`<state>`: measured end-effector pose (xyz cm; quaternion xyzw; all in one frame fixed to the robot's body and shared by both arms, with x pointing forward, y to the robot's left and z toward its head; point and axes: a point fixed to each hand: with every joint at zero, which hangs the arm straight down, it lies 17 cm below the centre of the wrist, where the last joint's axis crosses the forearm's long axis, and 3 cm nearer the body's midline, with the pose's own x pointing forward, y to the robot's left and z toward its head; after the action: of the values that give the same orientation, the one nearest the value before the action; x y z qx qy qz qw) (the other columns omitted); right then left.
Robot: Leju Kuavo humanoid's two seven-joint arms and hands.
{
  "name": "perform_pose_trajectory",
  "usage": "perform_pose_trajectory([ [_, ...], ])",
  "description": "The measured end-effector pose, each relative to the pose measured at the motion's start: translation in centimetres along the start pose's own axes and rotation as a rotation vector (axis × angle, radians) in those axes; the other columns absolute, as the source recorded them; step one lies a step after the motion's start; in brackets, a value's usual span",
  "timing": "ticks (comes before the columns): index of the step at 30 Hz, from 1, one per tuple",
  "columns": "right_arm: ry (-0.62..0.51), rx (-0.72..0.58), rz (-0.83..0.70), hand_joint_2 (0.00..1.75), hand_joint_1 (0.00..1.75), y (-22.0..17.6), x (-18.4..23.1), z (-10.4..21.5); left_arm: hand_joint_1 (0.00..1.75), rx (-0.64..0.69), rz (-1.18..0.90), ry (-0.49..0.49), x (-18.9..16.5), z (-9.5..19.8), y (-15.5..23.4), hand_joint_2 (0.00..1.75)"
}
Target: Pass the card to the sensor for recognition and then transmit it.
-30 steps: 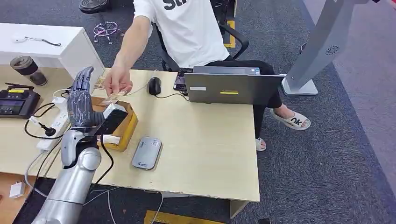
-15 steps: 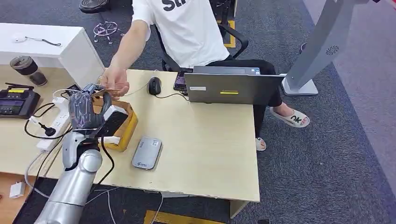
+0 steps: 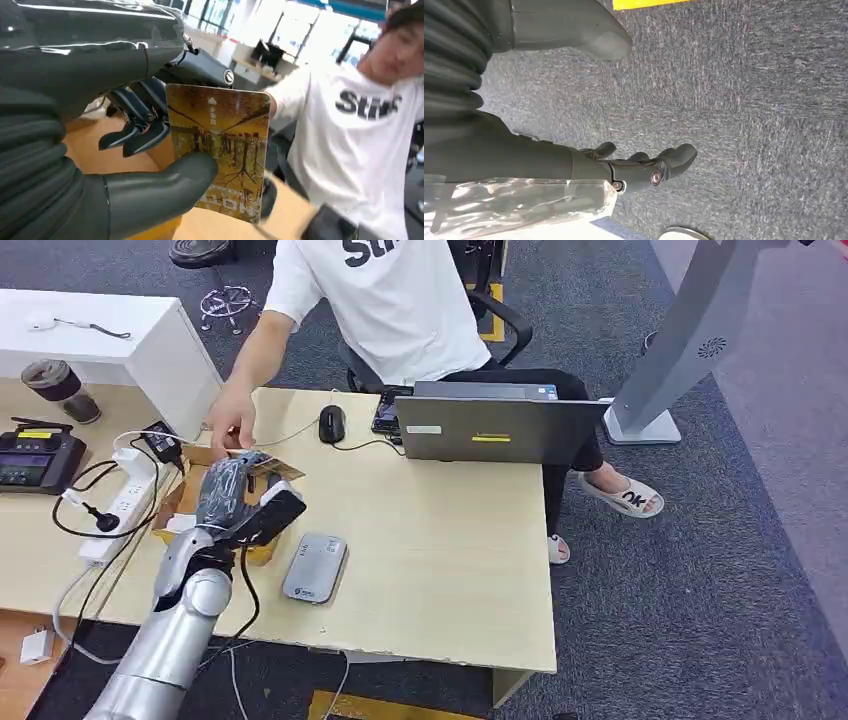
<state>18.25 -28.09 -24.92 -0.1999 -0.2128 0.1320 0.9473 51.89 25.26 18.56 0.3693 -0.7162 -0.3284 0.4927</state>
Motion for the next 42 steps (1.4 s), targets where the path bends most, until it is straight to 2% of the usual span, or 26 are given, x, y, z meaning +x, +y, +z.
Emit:
perform_pose_trajectory([
  [5,0.003,0.004,-0.001,1.75,0.0,0.2,-0.3,0.1,1.75,-0.147,-0.017,-0.012,1.1,2.0,-4.6,1.75],
  [13,0.008,0.006,0.001,1.75,0.0,0.3,-0.7,0.2,1.75,-0.269,-0.077,-0.021,1.3,4.5,-8.5,1.75],
  [31,0.013,0.018,0.006,1.75,0.0,0.6,-1.1,0.3,1.75,-0.356,-0.317,0.022,-2.9,6.4,-10.2,1.75],
  [42,0.016,0.024,0.022,1.75,0.0,0.9,-1.1,0.4,1.75,-0.36,-0.341,0.038,-4.0,6.9,-10.7,1.75],
])
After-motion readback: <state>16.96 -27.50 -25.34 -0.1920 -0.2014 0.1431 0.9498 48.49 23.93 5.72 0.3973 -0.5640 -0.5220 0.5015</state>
